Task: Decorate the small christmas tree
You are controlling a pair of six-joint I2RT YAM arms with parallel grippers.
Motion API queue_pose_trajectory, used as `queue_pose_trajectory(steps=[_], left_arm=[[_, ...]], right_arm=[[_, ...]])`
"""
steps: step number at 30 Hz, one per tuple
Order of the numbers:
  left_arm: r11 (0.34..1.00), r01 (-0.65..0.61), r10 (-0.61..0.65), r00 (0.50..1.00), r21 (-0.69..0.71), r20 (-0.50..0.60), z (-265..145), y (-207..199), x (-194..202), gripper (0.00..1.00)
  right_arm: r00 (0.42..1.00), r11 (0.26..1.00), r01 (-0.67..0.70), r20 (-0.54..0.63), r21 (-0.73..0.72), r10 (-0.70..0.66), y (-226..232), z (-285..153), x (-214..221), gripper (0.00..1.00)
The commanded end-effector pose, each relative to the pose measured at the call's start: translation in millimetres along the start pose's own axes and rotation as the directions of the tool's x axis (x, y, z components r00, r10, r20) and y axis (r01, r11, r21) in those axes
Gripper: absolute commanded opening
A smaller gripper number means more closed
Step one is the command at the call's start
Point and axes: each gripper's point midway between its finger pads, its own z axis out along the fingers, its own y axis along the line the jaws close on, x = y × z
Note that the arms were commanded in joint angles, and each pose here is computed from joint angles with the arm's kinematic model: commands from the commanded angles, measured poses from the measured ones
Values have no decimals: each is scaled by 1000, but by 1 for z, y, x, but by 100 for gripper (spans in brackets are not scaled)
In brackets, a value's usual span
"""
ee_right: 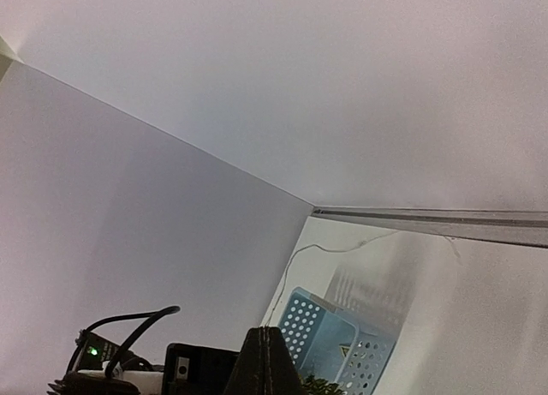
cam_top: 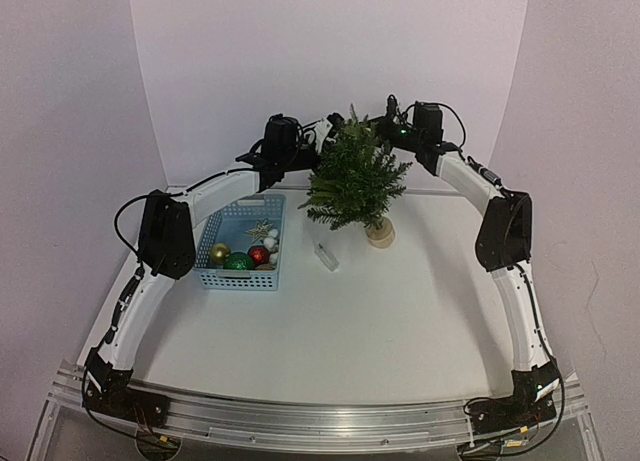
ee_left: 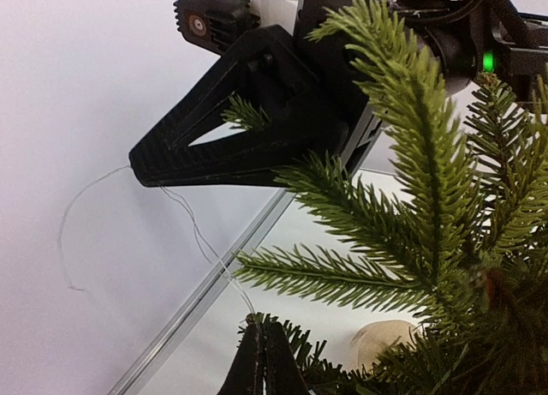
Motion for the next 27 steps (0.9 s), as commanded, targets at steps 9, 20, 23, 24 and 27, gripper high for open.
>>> queue_pose_trajectory(steps=[9, 20, 23, 24, 27], left_arm=[[996, -75, 80, 987, -40, 142, -27, 0, -93, 0], [989, -113, 129, 972, -92, 196, -36, 7, -119, 54], [989, -125, 139, 968, -78, 210, -39, 3, -127, 60], [990, -129, 140, 967, -65, 212, -39, 1, -128, 61], [991, -131, 130, 968, -9, 216, -42, -9, -132, 64]], right_arm=[[989, 997, -12, 149, 81, 0, 2, -48, -51, 0], [973, 981, -75, 228, 182, 32, -30, -85, -69, 0], [973, 979, -69, 230, 190, 24, -31, -91, -71, 0], [974, 980, -65, 228, 188, 20, -29, -91, -71, 0], [975, 982, -56, 223, 182, 14, -25, -92, -71, 0]])
